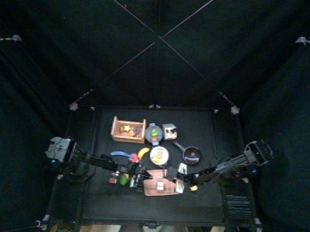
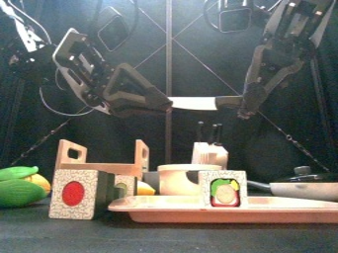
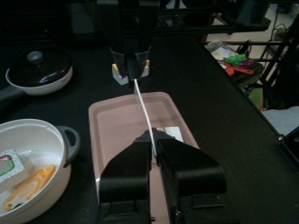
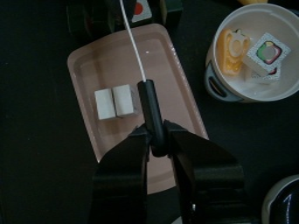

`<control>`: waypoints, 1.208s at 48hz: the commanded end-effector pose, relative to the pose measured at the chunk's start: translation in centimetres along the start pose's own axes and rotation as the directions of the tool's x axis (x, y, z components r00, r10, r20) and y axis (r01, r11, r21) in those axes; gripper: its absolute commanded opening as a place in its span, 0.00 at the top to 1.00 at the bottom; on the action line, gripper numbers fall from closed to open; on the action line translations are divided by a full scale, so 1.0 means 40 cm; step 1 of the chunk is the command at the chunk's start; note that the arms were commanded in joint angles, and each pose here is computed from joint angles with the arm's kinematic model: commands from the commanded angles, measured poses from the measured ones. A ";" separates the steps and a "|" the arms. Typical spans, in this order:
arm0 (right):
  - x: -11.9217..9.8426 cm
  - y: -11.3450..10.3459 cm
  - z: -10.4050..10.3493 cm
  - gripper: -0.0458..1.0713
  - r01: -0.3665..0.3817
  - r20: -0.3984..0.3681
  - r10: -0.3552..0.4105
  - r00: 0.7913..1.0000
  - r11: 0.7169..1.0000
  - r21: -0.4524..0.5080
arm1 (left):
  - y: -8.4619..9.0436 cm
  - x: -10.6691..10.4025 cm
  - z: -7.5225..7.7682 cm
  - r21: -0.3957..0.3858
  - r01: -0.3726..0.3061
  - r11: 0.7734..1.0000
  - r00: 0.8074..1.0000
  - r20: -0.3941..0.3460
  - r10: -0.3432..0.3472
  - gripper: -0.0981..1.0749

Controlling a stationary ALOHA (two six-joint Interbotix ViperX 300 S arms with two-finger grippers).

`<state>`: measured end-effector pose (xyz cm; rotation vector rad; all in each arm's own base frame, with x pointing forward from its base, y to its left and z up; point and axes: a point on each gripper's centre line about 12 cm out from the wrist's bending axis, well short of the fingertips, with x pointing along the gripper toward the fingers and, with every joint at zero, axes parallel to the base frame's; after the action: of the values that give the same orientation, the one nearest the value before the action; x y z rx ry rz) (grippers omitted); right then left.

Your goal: Cut sushi piece

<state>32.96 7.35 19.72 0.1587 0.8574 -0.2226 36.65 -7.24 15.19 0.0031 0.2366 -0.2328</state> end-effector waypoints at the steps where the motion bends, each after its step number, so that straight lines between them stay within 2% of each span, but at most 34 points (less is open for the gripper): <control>1: -0.011 -0.005 0.017 0.51 -0.002 0.019 0.001 1.000 1.000 0.016 | -0.025 0.013 0.034 0.012 0.028 1.000 0.999 0.042 -0.029 0.54; 11: -0.009 0.014 0.003 0.51 -0.021 0.004 0.021 1.000 1.000 0.014 | -0.038 0.019 0.022 0.013 0.041 0.999 0.999 0.029 -0.042 0.54; 18: 0.028 0.049 -0.022 0.51 -0.055 -0.034 0.055 0.998 0.998 0.008 | -0.077 0.040 -0.010 0.019 0.081 0.996 0.997 -0.004 -0.081 0.54; 27: 0.069 0.082 -0.047 0.51 -0.058 -0.082 0.057 0.995 0.998 -0.005 | -0.114 0.074 -0.032 0.007 0.102 0.995 0.994 -0.023 -0.102 0.54; 42: 0.101 0.081 -0.079 0.51 -0.033 -0.132 0.032 0.991 0.999 -0.004 | -0.096 0.098 -0.077 -0.058 0.035 0.998 0.997 -0.064 -0.038 0.54; 58: 0.107 0.081 -0.090 0.51 -0.030 -0.150 0.031 0.988 1.000 0.008 | -0.095 0.111 -0.096 -0.070 0.026 0.997 0.996 -0.089 -0.032 0.54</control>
<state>33.54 11.05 13.35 0.1757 1.0279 -0.1794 38.48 -10.87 9.42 -0.0545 0.3681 -0.2320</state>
